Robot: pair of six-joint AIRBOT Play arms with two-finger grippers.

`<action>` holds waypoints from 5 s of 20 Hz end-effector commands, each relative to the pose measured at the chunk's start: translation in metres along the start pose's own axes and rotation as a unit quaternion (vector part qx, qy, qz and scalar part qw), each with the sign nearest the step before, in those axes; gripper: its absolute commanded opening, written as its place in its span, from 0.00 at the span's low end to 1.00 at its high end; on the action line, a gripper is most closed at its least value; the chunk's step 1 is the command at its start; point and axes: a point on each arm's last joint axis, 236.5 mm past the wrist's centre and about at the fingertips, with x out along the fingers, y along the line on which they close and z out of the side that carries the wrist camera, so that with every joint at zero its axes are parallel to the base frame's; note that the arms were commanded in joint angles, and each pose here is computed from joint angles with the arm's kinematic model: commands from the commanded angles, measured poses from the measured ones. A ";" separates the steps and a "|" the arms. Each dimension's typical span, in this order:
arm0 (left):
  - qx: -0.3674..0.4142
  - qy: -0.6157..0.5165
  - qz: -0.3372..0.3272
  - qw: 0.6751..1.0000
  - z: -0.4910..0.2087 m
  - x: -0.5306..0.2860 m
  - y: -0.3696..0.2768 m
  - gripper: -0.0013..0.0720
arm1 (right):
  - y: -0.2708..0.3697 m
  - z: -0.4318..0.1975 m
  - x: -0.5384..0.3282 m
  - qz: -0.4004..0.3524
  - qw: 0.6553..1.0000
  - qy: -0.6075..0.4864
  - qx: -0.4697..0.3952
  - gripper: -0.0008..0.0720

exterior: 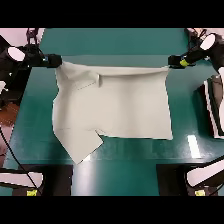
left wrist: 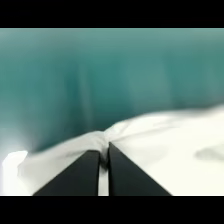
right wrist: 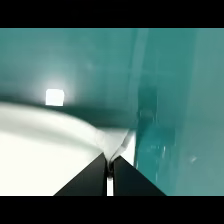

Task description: Fold the shirts.

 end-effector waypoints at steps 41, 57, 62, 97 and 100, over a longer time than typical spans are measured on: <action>-0.195 0.412 0.033 0.890 -0.364 -0.165 -0.040 0.99 | 0.050 -0.127 -0.114 0.106 0.990 0.088 -0.022 0.54; -0.244 0.413 0.021 0.877 -0.391 -0.144 -0.048 0.81 | 0.050 -0.131 -0.115 0.107 0.989 0.096 -0.023 0.54; -0.247 0.398 0.027 0.883 -0.387 -0.138 -0.045 0.17 | 0.048 -0.145 -0.119 0.109 0.986 0.125 -0.028 0.54; -0.161 0.337 -0.007 0.928 -0.286 -0.156 -0.049 0.06 | -0.007 -0.360 -0.058 0.091 0.948 0.301 0.041 0.03; -0.161 0.317 -0.040 0.934 -0.276 -0.179 -0.073 0.06 | -0.040 -0.366 -0.100 0.006 0.949 0.314 0.003 0.03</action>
